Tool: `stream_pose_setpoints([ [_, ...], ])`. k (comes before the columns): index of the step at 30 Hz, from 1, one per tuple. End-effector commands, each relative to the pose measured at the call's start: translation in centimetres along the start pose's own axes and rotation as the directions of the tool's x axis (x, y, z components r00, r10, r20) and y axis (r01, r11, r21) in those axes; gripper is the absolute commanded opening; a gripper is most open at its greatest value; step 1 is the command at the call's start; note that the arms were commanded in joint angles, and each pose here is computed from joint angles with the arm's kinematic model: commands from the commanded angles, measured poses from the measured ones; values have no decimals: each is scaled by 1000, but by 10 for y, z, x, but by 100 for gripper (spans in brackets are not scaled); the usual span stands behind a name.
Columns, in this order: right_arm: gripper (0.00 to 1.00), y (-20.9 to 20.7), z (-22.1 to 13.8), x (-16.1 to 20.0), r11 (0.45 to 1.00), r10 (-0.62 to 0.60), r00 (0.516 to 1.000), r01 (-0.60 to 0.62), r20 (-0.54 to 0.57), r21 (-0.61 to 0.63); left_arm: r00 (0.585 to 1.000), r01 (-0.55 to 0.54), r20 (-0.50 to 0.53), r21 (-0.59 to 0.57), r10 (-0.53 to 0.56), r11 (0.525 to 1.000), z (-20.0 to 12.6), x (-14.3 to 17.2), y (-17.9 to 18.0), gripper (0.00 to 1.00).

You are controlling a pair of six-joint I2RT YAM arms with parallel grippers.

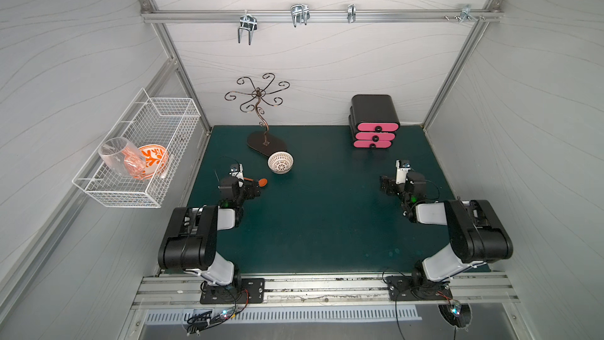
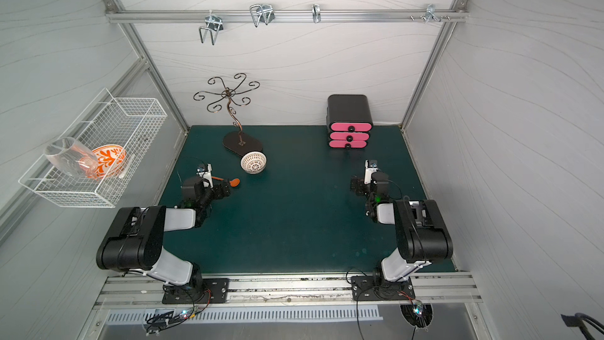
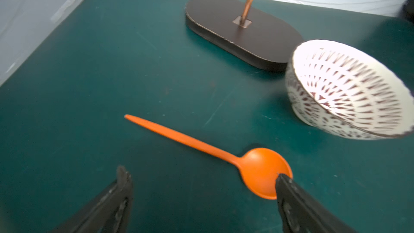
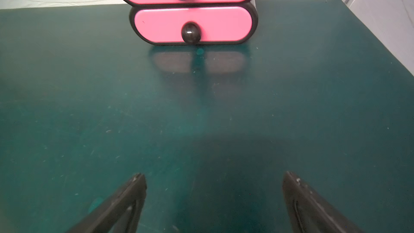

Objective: Place the cookies into the drawer by color
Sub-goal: Reset both arms

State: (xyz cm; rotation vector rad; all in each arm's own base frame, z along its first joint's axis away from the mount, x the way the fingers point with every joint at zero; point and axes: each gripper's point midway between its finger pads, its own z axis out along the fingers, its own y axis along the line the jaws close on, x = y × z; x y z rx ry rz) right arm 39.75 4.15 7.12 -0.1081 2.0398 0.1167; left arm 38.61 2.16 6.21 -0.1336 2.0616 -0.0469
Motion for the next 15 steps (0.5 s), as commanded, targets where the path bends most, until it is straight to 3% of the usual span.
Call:
stream_pose_setpoints([
  [1, 99, 2, -1, -10, 1000, -12, 999, 12, 39, -12, 994, 3, 109, 18, -5, 1000, -1, -31, -4, 99],
  [15, 99, 5, -1, -11, 1000, -16, 999, 17, 39, -22, 993, 1, 115, 13, -3, 1000, 0, -32, -4, 99],
])
